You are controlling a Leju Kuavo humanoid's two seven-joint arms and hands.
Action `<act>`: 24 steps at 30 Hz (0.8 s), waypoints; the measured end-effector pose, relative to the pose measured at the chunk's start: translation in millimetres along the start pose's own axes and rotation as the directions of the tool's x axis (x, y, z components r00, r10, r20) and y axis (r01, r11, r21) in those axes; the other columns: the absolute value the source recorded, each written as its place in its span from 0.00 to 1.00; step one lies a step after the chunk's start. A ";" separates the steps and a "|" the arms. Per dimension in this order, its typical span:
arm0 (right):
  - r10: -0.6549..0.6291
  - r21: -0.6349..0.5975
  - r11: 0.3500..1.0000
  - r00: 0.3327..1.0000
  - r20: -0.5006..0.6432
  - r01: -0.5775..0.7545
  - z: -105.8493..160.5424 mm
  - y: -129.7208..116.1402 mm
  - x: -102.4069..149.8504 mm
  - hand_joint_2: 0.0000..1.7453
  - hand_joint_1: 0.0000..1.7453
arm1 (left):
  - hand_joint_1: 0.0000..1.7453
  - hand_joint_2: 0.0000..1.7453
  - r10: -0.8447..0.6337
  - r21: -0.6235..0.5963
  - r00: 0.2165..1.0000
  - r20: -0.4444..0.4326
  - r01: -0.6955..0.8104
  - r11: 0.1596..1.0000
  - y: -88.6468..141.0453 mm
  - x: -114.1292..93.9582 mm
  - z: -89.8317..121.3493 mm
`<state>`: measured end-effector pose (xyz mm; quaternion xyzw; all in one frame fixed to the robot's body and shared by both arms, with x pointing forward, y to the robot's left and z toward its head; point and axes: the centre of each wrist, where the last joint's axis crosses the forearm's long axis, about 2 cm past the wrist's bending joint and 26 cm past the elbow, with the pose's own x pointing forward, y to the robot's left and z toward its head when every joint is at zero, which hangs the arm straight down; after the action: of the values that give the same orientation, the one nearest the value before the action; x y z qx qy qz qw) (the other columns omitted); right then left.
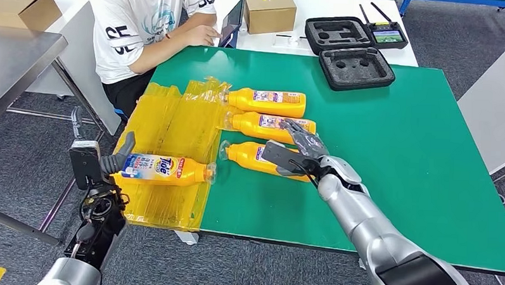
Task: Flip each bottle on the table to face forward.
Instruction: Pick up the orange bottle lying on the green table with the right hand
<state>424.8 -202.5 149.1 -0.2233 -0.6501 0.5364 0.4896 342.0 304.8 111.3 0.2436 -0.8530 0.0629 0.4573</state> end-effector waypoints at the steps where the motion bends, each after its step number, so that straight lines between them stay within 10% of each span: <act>1: -0.001 0.007 1.000 1.000 0.001 0.001 -1.1 -0.3 1.0 1.00 0.00 | 0.00 1.00 0.003 -0.001 1.000 -0.001 -0.003 1.000 -0.7 0.2 0.3; 24: -0.005 0.207 0.978 0.997 -0.083 0.022 3.2 22.7 -1.7 1.00 0.00 | 0.00 1.00 0.022 0.000 0.999 -0.026 -0.022 1.000 -2.3 -1.0 7.3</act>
<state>417.4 -198.0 127.8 -0.1885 -0.5714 0.5883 0.5402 338.1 300.7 106.0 0.2334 -0.8496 0.0708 0.4677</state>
